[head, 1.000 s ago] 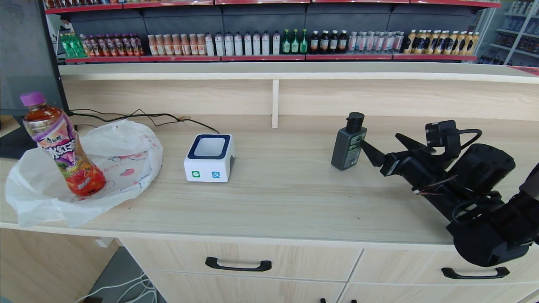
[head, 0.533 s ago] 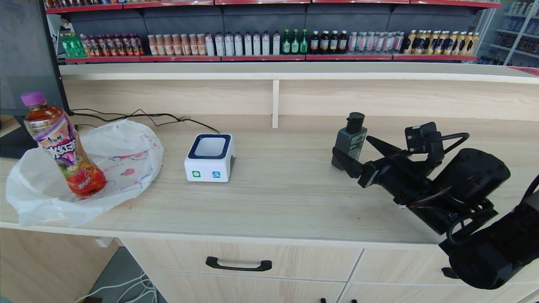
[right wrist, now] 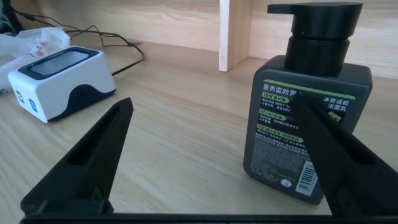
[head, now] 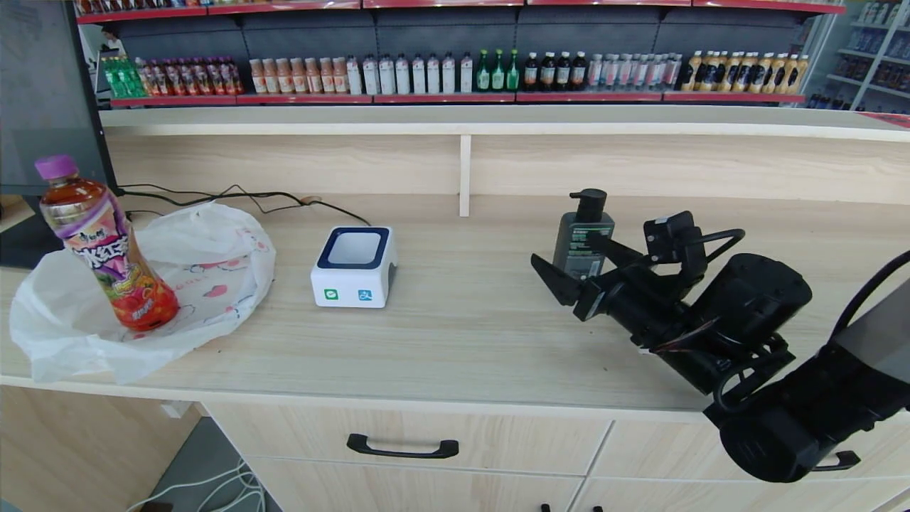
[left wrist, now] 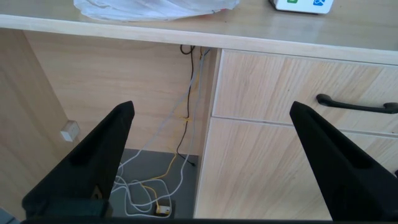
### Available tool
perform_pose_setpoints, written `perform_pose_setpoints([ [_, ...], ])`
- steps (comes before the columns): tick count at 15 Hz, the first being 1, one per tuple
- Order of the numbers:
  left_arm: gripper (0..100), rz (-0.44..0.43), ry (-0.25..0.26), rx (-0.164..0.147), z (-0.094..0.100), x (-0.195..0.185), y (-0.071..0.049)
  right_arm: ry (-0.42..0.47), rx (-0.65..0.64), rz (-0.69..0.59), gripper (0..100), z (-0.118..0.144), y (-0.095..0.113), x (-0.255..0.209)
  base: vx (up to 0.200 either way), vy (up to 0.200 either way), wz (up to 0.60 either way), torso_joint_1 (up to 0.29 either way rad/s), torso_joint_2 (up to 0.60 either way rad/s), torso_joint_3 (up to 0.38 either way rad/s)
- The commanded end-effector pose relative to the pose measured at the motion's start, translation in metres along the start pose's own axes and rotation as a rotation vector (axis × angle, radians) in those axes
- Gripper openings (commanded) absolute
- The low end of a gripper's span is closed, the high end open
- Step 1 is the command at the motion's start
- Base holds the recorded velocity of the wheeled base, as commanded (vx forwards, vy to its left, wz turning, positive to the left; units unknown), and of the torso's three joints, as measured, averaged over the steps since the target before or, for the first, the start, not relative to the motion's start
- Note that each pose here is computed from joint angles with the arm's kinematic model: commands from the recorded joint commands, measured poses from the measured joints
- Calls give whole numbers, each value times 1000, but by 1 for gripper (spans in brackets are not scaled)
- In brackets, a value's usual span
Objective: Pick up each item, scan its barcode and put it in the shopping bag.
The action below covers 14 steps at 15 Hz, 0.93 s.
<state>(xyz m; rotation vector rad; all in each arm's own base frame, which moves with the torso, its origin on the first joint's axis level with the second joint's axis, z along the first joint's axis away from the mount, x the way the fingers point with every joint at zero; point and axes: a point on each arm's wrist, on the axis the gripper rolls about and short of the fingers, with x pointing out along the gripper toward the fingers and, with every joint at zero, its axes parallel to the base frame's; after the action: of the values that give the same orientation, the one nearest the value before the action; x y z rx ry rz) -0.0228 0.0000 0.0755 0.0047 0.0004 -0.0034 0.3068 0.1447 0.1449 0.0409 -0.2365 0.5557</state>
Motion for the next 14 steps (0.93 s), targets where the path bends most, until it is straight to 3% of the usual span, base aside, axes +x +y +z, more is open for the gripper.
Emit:
perform_pose_setpoints([
  [1, 100, 0, 0, 0, 0, 0, 0, 10, 1, -1, 100, -6, -1, 3, 0, 0, 0, 0, 0, 0],
  [9, 100, 0, 0, 1, 0, 0, 0, 1, 2, 8, 100, 0, 3, 0, 0, 0, 0, 0, 0, 0],
  [14, 100, 0, 0, 1, 0, 0, 0, 14, 23, 63, 100, -13, 21, 11, 0, 0, 0, 0, 0, 0],
])
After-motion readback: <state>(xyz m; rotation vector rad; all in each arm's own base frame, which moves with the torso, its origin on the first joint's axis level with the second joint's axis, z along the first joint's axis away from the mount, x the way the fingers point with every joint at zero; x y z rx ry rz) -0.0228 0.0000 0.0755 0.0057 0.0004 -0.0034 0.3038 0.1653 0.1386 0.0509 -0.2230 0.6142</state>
